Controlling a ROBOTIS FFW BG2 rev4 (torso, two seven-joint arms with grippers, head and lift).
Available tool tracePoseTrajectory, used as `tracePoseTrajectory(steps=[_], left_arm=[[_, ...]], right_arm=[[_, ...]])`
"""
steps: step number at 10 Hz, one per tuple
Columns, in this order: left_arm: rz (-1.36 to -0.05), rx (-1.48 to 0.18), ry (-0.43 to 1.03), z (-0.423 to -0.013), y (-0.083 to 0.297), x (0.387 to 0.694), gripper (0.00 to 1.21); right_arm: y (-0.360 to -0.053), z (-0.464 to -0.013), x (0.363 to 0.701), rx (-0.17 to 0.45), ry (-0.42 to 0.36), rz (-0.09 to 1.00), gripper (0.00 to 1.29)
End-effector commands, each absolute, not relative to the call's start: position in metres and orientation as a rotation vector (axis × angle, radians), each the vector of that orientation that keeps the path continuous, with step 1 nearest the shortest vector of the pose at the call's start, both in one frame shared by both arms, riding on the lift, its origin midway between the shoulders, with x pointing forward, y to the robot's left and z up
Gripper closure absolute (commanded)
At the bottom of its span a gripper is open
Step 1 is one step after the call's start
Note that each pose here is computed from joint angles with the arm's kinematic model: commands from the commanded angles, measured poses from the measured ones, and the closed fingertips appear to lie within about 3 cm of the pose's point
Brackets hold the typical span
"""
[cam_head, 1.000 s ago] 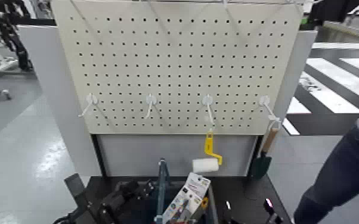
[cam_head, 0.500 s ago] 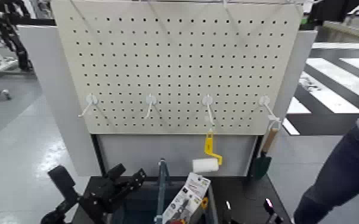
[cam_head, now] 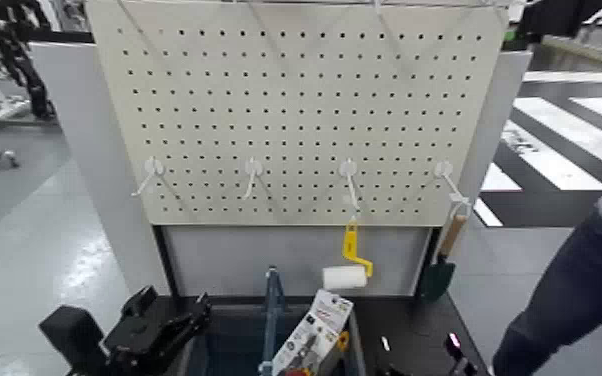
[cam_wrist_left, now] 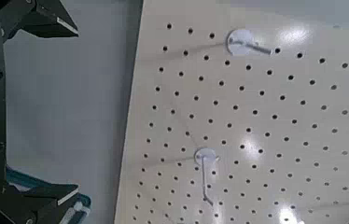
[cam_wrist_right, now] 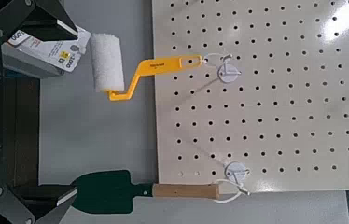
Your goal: Put the red screwdriver into the crate.
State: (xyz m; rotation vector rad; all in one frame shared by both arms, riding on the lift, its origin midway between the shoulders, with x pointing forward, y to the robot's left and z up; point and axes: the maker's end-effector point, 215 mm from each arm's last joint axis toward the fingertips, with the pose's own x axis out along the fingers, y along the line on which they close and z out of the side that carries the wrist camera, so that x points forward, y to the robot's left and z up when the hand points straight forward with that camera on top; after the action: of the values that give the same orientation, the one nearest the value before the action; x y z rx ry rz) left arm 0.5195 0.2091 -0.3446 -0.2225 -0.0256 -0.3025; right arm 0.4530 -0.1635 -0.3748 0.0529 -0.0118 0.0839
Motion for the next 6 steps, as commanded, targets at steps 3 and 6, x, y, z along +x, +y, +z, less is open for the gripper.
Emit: tracePoseTrajectory(steps=[3,6], left_arm=[[-0.141,-0.123,0.022,-0.371,0.216,0.484,0.12],[-0.025,-0.078,0.04,-0.385,0.22,0.463,0.12]], right_arm=[[-0.166,-0.376,0.452,0.051,-0.009,0.081,0.14],[-0.164,-0.381,0.452,0.049,0.006,0.087,0.14]])
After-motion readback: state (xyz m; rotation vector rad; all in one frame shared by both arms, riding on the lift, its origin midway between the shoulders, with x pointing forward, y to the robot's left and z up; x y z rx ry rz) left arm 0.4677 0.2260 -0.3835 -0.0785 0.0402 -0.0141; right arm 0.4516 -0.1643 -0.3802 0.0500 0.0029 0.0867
